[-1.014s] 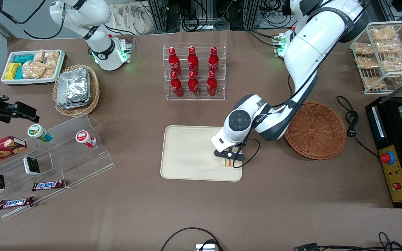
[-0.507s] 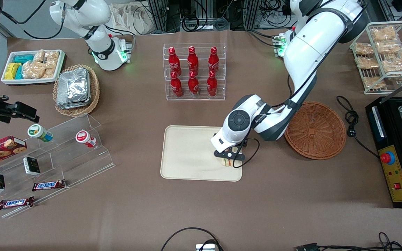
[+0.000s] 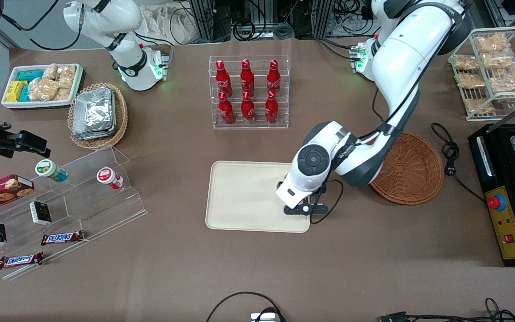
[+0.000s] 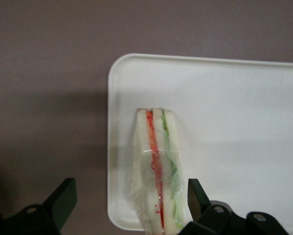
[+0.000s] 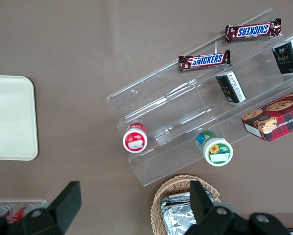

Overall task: Place sandwich from basket to tray
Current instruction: 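Raise the left gripper away from the sandwich on the tray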

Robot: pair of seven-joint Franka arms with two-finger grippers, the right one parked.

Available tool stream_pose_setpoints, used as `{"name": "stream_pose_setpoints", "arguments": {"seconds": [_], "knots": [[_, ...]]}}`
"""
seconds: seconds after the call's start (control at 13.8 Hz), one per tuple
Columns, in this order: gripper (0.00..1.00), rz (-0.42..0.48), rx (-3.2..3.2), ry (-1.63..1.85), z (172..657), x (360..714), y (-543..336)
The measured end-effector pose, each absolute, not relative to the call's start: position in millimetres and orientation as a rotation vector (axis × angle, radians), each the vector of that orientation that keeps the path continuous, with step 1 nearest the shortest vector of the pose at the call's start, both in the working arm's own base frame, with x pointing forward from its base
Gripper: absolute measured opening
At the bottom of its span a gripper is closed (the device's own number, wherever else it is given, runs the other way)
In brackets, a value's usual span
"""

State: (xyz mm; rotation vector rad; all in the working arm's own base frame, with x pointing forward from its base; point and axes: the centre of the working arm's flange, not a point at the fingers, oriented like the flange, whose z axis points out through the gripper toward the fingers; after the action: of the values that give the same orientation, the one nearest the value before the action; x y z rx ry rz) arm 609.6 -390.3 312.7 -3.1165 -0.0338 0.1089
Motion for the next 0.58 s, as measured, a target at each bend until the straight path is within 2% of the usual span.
{"name": "stream_pose_setpoints", "arguments": {"seconds": [0.58], "knots": [[1.0,0.071,-3.037,-0.307,411,652,-286]]}}
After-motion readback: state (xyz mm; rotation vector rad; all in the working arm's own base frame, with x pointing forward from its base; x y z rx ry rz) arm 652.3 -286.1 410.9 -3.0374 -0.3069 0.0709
